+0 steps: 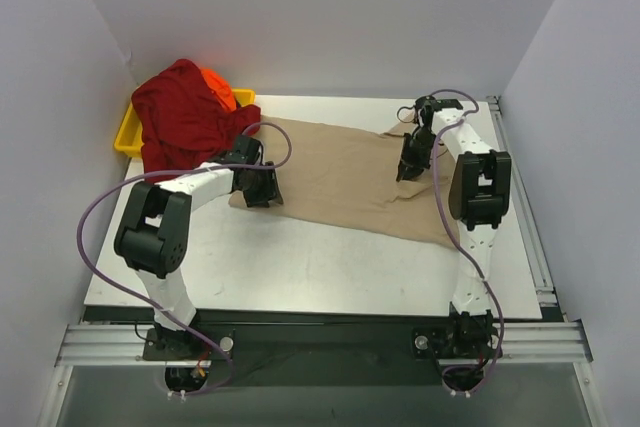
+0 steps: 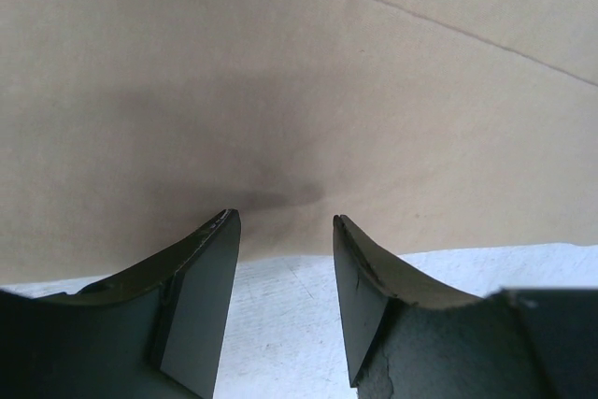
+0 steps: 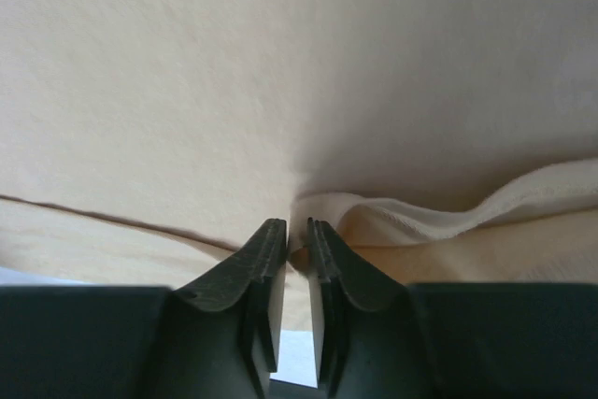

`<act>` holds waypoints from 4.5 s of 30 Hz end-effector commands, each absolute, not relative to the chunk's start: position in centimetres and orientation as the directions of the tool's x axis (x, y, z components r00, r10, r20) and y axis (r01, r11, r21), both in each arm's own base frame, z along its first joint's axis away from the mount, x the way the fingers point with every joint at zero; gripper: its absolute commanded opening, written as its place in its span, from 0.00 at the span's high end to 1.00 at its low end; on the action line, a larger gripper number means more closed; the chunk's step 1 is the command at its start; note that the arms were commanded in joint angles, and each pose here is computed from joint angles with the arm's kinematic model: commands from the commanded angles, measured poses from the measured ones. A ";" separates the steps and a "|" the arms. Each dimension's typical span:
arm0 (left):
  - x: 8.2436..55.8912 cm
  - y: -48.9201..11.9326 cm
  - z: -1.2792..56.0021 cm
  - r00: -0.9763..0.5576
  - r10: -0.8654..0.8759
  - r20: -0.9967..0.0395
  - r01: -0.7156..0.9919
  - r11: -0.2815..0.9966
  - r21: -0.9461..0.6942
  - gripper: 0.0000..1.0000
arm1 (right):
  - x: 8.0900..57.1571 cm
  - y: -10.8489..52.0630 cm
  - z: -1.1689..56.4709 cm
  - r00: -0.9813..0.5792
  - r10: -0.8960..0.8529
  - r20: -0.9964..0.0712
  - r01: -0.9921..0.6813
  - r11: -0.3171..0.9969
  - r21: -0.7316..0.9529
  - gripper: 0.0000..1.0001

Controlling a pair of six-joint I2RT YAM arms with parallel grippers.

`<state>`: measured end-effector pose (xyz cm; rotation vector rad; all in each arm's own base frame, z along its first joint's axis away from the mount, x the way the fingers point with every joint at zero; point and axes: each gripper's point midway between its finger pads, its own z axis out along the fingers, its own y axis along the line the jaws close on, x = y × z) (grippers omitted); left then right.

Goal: Fold and stack the t-shirts
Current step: Fold the flattened tshirt in 1/3 of the way

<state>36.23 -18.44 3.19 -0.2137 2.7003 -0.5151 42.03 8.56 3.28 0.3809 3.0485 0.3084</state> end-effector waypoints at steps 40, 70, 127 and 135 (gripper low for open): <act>42.5 -19.5 10.1 -0.804 -0.226 -0.550 0.028 0.910 -0.415 0.45 | 31.7 4.6 6.9 -0.933 0.358 -0.040 0.343 0.918 0.196 0.50; 36.4 -16.6 0.0 -0.904 -0.174 -0.391 -0.051 0.951 -0.305 0.45 | 24.3 -5.7 2.0 -0.831 0.550 0.088 0.540 0.834 -0.110 0.50; 30.5 -18.6 1.0 -0.940 -0.094 -0.327 -0.004 0.964 -0.264 0.40 | 24.0 1.4 1.8 -0.886 0.398 0.235 0.415 0.910 0.023 0.44; 26.8 -17.6 -0.5 -0.955 -0.091 -0.283 -0.015 0.965 -0.262 0.40 | 19.5 0.6 1.0 -0.816 0.481 0.322 0.492 0.869 -0.052 0.44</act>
